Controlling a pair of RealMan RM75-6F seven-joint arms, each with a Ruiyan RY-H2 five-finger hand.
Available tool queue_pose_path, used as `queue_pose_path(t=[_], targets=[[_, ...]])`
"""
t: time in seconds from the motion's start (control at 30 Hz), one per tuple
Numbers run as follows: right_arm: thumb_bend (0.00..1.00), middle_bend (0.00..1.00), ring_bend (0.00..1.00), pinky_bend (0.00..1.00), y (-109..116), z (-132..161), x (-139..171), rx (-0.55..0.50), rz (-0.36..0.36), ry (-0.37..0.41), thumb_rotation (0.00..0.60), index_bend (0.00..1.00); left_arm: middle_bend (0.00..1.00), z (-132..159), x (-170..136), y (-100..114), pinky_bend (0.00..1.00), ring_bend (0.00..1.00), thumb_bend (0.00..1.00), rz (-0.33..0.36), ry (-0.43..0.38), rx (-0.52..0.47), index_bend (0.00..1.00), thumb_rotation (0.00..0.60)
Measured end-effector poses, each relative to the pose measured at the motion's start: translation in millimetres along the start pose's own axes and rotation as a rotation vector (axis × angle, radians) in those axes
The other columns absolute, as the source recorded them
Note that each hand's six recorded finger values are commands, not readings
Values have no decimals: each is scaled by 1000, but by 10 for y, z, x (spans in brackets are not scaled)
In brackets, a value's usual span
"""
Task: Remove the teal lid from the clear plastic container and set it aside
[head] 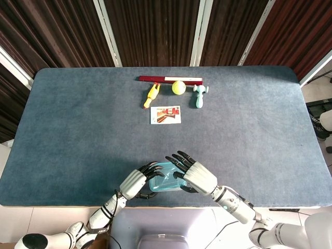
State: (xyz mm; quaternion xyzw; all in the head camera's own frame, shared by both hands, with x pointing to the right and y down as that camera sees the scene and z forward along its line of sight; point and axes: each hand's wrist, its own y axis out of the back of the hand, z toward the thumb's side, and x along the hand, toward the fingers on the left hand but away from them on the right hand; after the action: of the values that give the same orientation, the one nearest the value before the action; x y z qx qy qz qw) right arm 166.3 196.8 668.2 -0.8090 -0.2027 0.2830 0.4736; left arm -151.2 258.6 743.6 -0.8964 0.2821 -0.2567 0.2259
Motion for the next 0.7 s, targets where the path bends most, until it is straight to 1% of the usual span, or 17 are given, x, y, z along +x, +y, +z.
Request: queue_pose_path(t=[0.2,0.43,0.5,0.6,0.7], targets=[[399,102,0,0,28,-3,-30,28,-6,2,600,596,416,9,-5,18,334,270,385,5,-5,-4,291,600],[452,117,0,0,-58,32,-66,22,12,9,600,634,416,19,-13,28,331,270,383,8,-8,-7,290,600],[481,122,0,0,-99,53,-83,17,19,13,600,641,416,23,-12,28,322,270,383,10,-9,-9,290,600],[551,137,0,0,-140,84,-107,9,21,20,600,665,416,26,-16,32,310,270,383,12,-11,-10,289,600],[657,151,0,0,-149,103,-117,9,12,26,600,700,416,21,-21,49,307,270,383,17,-11,-9,288,600]])
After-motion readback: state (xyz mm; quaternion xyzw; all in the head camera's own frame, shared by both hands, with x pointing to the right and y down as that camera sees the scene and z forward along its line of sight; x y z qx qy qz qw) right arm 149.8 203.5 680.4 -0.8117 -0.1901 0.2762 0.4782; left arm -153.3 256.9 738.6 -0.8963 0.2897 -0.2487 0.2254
